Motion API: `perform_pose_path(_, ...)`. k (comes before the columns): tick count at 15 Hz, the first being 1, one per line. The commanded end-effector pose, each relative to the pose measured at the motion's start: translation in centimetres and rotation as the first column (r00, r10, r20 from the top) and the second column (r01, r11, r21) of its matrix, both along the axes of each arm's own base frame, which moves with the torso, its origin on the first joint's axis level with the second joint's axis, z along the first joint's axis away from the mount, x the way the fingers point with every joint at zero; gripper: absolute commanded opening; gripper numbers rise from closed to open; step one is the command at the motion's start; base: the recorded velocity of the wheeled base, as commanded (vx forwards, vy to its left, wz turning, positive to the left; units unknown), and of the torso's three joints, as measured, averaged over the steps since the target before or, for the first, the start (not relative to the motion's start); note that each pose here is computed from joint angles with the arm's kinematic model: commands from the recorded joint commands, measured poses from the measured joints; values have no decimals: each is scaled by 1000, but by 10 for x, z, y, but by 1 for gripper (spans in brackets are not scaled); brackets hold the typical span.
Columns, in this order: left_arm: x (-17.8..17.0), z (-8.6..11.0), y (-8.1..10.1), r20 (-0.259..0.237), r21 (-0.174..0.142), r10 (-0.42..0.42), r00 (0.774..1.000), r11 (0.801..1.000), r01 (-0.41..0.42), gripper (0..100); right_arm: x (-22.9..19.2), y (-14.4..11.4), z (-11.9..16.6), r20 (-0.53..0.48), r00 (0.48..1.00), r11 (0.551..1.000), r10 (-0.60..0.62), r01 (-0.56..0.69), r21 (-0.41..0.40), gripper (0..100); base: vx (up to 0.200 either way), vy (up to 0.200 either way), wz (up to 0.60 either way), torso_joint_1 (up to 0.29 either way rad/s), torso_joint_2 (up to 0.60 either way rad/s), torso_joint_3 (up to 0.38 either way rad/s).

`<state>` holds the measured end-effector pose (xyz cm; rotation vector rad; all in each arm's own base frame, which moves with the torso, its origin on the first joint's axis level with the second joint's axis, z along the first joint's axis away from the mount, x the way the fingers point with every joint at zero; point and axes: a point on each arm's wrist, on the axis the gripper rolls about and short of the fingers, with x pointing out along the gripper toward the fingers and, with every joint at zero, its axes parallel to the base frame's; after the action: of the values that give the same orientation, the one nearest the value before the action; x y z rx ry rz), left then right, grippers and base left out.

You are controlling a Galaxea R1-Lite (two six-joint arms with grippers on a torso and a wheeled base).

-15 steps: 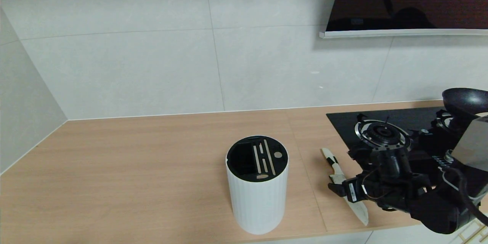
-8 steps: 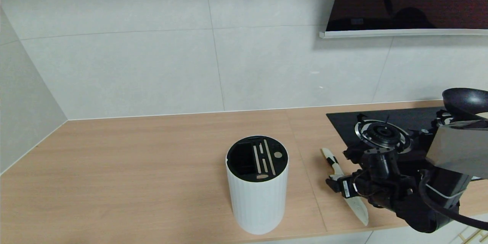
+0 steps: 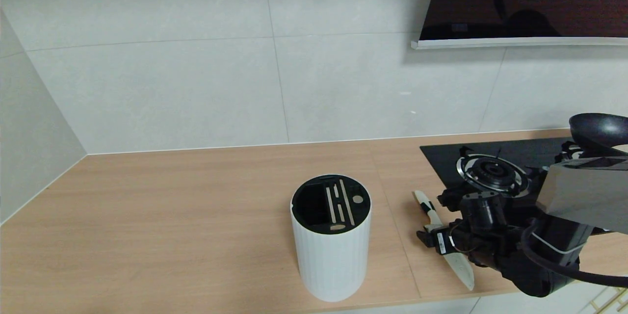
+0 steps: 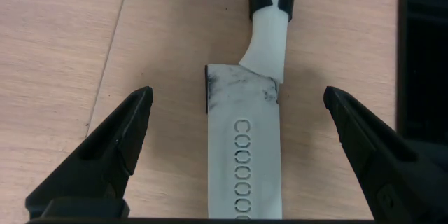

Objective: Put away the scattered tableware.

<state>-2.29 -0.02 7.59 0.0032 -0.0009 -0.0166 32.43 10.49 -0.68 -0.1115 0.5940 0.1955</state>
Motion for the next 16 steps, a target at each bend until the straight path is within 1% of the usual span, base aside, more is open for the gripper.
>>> perform_pose_path(1, 0, 0, 0, -1, 0, 0, 1000, 1000, 0, 100, 3, 0, -3, -2, 1000, 1000, -4, 4, 0, 100, 0, 0, 0, 0, 0, 0)
perform_pose_path(3, 0, 0, 0, -1, 0, 0, 1000, 1000, 0, 100, 5, -1, -6, -2, 1000, 1000, -19, 19, -5, 100, 0, 0, 0, 0, 0, 0)
perform_pose_path(5, 0, 0, 0, 1, 0, 0, 1000, 1000, 0, 100, 9, -1, -9, 12, 999, 999, -32, 32, 18, 100, 0, 0, 0, 0, 0, 0)
perform_pose_path(10, 0, 0, 0, -1, 0, 0, 1000, 1000, 0, 100, 11, -2, -13, 11, 999, 999, -39, 39, 16, 100, 0, 0, 0, 0, 0, 0)
perform_pose_path(11, 0, 0, 0, -1, 0, 0, 1000, 1000, 0, 100, 11, -2, -14, 10, 999, 999, -39, 39, 16, 0, 0, 0, 0, 0, 0, 0)
perform_pose_path(16, 0, 0, 0, -1, 0, 0, 1000, 1000, 0, 100, 10, -2, -17, 0, 999, 999, -38, 38, 11, 0, 0, 0, 0, 0, 0, 0)
